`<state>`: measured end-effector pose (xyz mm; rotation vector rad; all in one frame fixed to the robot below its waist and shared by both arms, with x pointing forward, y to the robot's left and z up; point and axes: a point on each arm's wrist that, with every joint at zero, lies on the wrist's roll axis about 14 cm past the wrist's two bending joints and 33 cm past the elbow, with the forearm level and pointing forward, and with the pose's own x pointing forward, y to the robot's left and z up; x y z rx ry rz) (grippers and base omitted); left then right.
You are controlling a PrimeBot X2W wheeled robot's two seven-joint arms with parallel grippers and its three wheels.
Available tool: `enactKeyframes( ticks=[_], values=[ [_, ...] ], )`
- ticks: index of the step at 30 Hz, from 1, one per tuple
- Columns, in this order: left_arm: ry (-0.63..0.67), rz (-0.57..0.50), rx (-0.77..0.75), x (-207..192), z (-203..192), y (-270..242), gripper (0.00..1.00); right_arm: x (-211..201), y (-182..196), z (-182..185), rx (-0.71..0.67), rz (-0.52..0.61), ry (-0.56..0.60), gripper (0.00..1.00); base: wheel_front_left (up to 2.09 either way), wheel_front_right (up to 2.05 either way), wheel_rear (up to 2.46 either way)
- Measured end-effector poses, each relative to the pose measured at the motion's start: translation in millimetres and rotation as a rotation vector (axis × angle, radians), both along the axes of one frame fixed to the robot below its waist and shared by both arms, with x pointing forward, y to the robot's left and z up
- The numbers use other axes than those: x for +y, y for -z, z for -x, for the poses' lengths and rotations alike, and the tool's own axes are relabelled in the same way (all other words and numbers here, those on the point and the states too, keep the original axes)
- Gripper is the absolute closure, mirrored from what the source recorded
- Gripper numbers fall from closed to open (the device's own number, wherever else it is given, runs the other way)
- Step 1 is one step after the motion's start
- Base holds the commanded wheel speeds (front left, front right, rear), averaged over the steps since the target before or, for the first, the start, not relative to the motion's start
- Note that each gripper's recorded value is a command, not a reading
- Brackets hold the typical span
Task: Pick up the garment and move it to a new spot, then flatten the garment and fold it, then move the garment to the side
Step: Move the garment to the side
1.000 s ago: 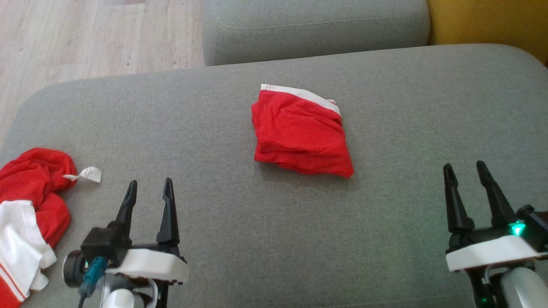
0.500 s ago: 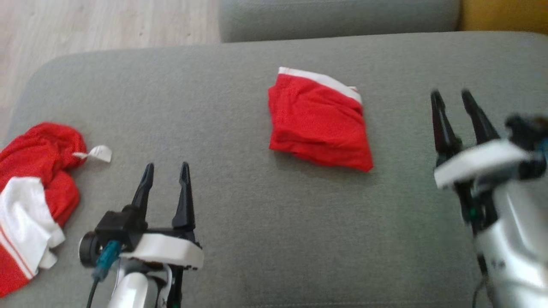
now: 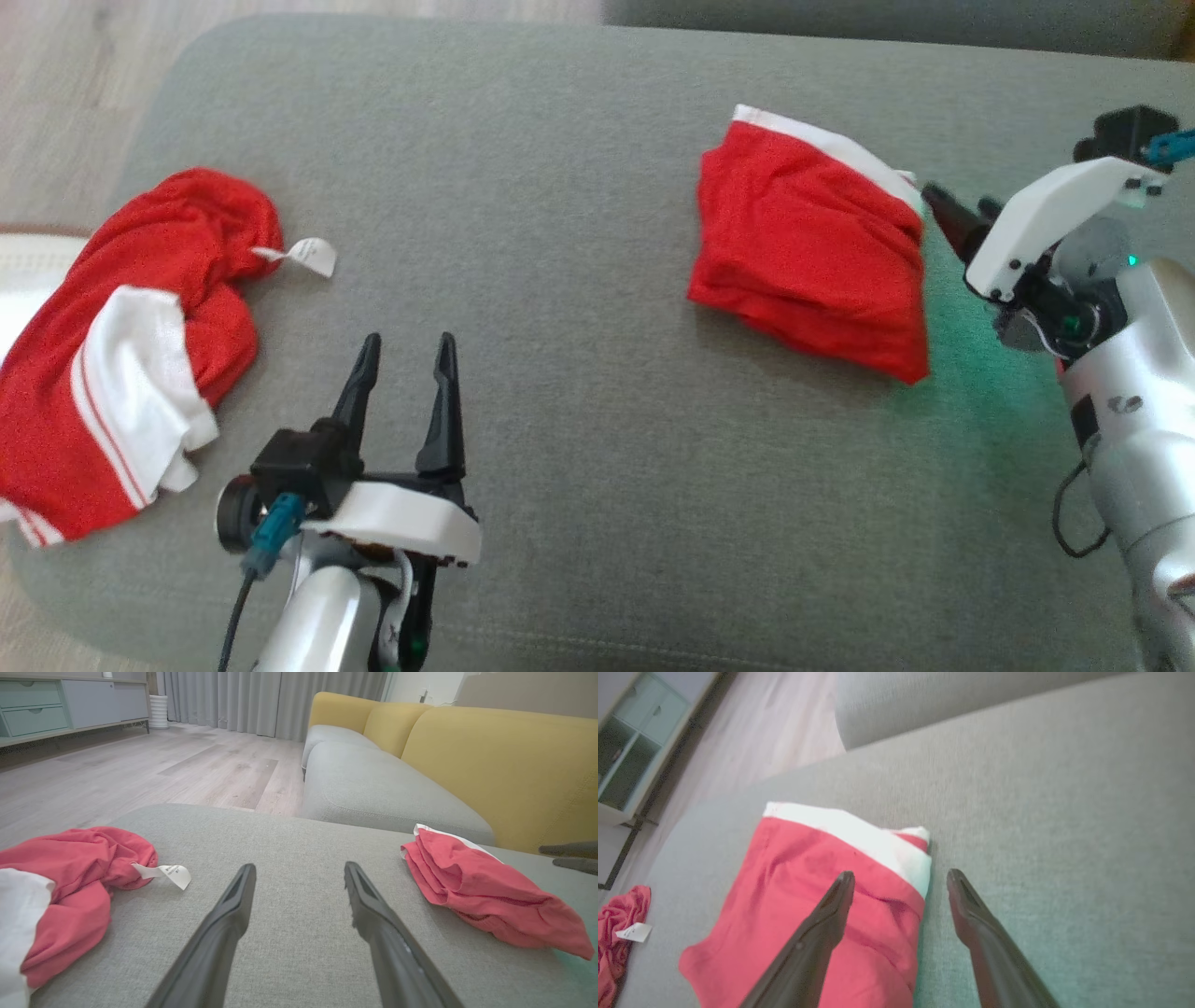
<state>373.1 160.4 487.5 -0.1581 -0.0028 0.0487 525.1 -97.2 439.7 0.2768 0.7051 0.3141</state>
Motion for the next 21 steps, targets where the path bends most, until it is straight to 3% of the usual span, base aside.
enactKeyframes(
  ticks=[8, 16, 17, 18, 21],
  values=[
    [-0.04, -0.014, 0.034, 11, 4, 9, 0.0, 10, 57, 21, 0.331, 0.028, -0.048, 0.0, 0.0, 0.0, 0.0],
    [-0.057, -0.018, 0.05, 16, 2, 14, 0.0, 26, 62, 20, 0.404, -0.036, -0.059, 0.0, 0.0, 0.0, 0.0],
    [-0.057, -0.017, 0.052, 16, 2, 14, 0.0, 28, 62, 20, 0.405, -0.045, -0.058, 0.65, 0.0, 0.0, 0.0],
    [-0.057, -0.018, 0.054, 16, 2, 15, 0.0, 29, 61, 19, 0.404, -0.057, -0.055, 1.0, 0.0, 0.0, 0.0],
    [-0.055, -0.018, 0.051, 14, 1, 14, 0.0, 30, 57, 19, 0.378, -0.071, -0.048, 1.0, 0.0, 0.0, 0.0]
  ],
)
